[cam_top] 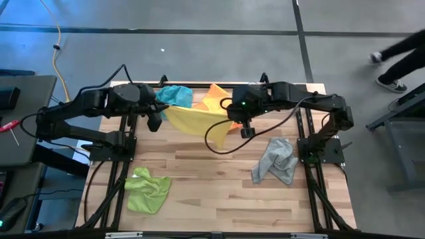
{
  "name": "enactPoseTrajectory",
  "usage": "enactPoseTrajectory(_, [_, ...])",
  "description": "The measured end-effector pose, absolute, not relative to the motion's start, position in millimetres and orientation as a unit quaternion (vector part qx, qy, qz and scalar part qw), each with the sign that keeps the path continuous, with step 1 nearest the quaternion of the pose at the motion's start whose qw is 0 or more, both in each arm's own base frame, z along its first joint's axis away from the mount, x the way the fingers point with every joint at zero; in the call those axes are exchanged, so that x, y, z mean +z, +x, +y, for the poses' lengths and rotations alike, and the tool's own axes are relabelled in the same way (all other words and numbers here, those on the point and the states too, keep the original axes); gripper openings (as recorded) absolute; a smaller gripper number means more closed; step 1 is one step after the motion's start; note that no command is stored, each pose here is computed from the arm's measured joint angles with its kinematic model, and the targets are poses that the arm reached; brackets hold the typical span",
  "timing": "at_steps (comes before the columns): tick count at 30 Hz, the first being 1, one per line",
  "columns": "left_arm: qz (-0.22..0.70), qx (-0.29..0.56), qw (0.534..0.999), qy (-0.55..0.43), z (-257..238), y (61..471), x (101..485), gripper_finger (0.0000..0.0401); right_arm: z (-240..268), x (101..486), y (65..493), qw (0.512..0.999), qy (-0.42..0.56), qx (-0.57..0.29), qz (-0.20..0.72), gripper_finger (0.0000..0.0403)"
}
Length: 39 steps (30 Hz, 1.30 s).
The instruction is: Fold microfiber towels
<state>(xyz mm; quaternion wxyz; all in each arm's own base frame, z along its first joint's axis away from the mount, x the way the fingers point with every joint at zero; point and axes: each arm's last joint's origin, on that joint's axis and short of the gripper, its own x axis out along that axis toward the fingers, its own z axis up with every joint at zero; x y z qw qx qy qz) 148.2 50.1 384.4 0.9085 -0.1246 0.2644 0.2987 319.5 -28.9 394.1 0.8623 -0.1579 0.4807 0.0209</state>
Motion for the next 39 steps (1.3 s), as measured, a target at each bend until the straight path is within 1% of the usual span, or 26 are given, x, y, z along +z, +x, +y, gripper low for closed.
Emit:
enactPoseTrajectory(4, [0.250,0.317,0.909,-0.102,57.5,153.3,376.9,0.0000,-36.8,390.3,320.5,0.850,-0.181,0.015,0.494,0.0000])
enactPoseTrajectory(8, [0.265,0.329,0.903,-0.075,69.8,152.8,372.7,0.0000,-50.4,393.3,318.1,0.852,-0.188,0.002,0.488,0.0000])
enactPoseTrajectory(12, [0.274,0.328,0.901,-0.076,79.1,153.3,370.5,0.0000,-54.7,393.9,316.2,0.850,-0.193,0.001,0.490,0.0000])
enactPoseTrajectory(18, [0.304,0.319,0.894,-0.086,74.0,153.2,362.3,0.0000,-25.9,385.3,327.1,0.844,-0.199,0.036,0.496,0.0000])
enactPoseTrajectory(24, [0.337,0.300,0.881,-0.141,57.9,156.7,312.6,0.0000,11.6,358.6,347.3,0.820,-0.199,0.073,0.531,0.0000])
enactPoseTrajectory(30, [0.360,0.249,0.873,-0.216,29.8,162.9,266.4,0.0000,46.1,336.6,360.7,0.810,-0.172,0.104,0.551,0.0000])
enactPoseTrajectory(35, [0.390,0.216,0.860,-0.250,5.1,162.3,245.7,0.0000,79.0,312.3,374.3,0.801,-0.149,0.136,0.564,0.0000])
enactPoseTrajectory(39, [0.402,0.189,0.854,-0.272,-13.7,160.6,240.0,0.0000,109.1,286.6,384.0,0.785,-0.153,0.163,0.578,0.0000])
